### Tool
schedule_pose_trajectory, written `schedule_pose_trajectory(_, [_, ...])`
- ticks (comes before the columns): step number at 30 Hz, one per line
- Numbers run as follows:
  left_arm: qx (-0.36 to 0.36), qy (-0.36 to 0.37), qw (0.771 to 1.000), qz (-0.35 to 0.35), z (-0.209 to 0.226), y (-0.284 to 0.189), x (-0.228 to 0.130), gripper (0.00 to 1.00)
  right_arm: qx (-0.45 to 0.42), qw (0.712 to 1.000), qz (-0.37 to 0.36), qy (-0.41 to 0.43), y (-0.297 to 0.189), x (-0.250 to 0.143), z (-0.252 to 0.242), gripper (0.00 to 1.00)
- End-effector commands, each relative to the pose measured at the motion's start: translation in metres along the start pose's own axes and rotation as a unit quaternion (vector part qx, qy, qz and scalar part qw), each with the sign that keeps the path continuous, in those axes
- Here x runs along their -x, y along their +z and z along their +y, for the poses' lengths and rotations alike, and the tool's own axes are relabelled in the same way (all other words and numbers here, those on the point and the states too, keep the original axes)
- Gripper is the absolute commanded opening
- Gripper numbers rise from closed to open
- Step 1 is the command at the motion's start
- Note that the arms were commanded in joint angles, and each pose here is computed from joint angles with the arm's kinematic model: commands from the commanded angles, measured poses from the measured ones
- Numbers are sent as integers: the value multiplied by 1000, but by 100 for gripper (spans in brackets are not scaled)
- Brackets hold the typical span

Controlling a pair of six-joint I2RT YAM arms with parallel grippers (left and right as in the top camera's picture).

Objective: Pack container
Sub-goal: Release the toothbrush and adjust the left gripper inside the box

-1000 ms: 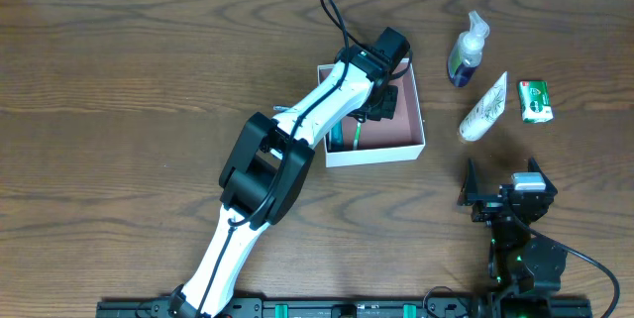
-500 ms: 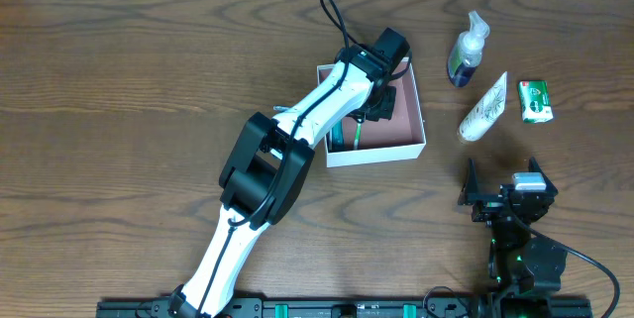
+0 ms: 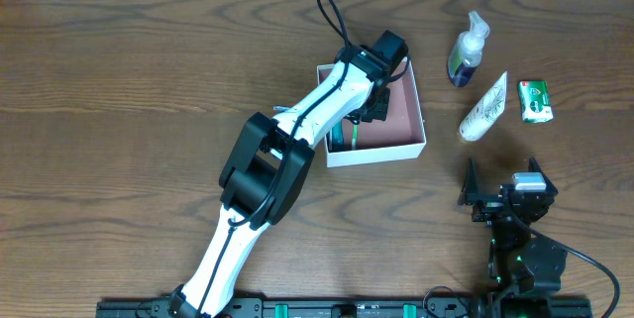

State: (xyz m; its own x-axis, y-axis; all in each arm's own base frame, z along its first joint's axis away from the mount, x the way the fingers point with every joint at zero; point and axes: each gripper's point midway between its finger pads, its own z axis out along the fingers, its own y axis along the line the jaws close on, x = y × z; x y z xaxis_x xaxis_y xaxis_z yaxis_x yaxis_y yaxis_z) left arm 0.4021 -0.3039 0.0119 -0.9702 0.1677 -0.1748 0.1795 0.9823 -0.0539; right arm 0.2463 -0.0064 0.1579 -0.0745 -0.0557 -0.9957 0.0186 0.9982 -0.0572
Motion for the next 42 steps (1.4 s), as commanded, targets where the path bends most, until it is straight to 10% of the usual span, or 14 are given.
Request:
schedule_pose_trajectory(1, [15, -9, 1000, -7, 4, 0, 3, 6, 4, 1000, 0, 6, 0, -1, 3, 99])
schedule_pose_trajectory(26, [47, -32, 998, -39, 16, -22, 14, 6, 4, 1000, 0, 6, 0, -1, 3, 99])
schedule_pose_trajectory(42, [-1, -57, 989, -133, 23, -124, 44, 6, 4, 1000, 0, 6, 0, -1, 3, 99])
